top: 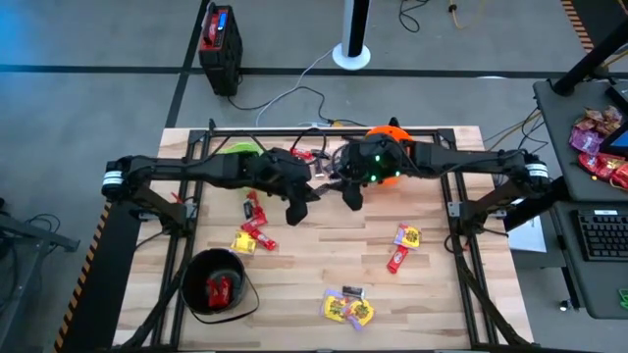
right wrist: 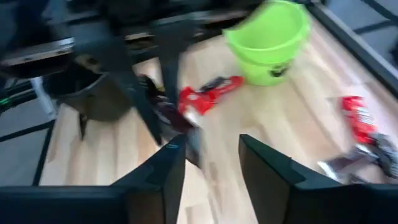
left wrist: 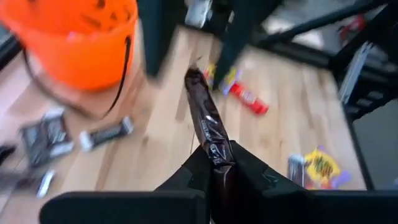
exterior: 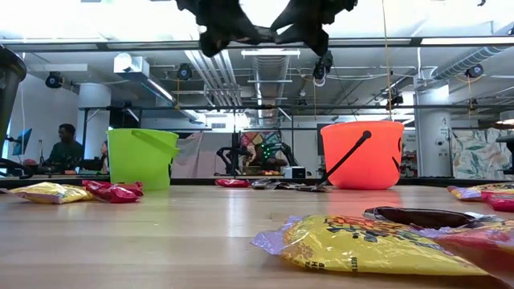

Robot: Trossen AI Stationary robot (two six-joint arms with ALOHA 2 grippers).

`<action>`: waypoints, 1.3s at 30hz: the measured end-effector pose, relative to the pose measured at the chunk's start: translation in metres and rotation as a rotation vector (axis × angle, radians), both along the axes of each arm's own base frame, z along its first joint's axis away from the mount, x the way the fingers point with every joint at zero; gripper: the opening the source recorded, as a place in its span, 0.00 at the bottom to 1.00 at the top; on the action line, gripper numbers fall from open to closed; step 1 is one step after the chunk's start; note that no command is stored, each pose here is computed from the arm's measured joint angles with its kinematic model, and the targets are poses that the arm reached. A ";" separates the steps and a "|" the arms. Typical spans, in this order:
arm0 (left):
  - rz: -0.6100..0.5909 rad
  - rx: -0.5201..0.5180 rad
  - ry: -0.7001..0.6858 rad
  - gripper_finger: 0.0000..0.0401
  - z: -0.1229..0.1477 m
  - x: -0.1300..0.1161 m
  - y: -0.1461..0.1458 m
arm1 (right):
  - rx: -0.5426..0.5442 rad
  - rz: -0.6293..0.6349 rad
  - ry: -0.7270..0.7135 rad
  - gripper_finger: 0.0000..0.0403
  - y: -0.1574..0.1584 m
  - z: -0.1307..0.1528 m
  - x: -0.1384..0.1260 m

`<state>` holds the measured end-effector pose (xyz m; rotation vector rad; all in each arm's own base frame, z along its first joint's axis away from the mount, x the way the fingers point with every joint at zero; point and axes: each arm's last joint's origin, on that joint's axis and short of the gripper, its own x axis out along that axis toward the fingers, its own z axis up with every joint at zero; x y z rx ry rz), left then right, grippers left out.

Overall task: Sort candy by brand, put in halloween buckets
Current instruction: Put the brown candy into the green bucket

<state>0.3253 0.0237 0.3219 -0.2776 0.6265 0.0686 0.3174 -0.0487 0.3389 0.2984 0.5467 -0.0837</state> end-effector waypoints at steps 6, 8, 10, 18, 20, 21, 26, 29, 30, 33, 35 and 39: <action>0.136 0.037 0.230 0.03 0.022 -0.022 0.019 | 0.006 -0.092 0.053 0.44 -0.026 0.015 -0.010; 0.166 0.047 0.287 0.03 0.031 -0.030 0.028 | 0.004 -0.117 0.058 0.46 -0.035 0.015 -0.013; 0.190 0.063 0.339 0.03 0.039 -0.039 0.038 | 0.003 -0.144 0.054 0.47 -0.043 0.016 -0.015; 0.288 0.041 0.625 0.03 0.037 -0.085 0.087 | -0.002 -0.232 0.088 0.48 -0.077 0.006 -0.019; 0.307 0.026 0.691 0.03 0.030 -0.096 0.101 | 0.001 -0.254 0.101 0.48 -0.086 0.001 -0.019; 0.318 0.022 0.706 0.03 0.026 -0.100 0.107 | 0.005 -0.266 0.109 0.48 -0.091 -0.002 -0.019; 0.343 -0.043 0.792 0.03 0.000 -0.122 0.134 | 0.058 -0.326 0.142 0.48 -0.116 -0.016 -0.015; 0.315 -0.087 0.809 0.03 -0.014 -0.133 0.136 | 0.084 -0.345 0.139 0.48 -0.131 -0.018 -0.009; 0.300 -0.096 0.810 0.03 -0.019 -0.136 0.134 | 0.083 -0.354 0.135 0.48 -0.136 -0.017 -0.006; 0.280 -0.089 0.816 0.03 -0.034 -0.140 0.131 | 0.079 -0.371 0.129 0.48 -0.151 -0.017 0.004; 0.292 -0.081 0.802 0.03 -0.043 -0.142 0.132 | 0.069 -0.372 0.122 0.48 -0.161 -0.015 0.012; 0.348 -0.089 0.784 0.03 -0.060 -0.144 0.141 | 0.042 -0.369 0.107 0.48 -0.176 -0.010 0.026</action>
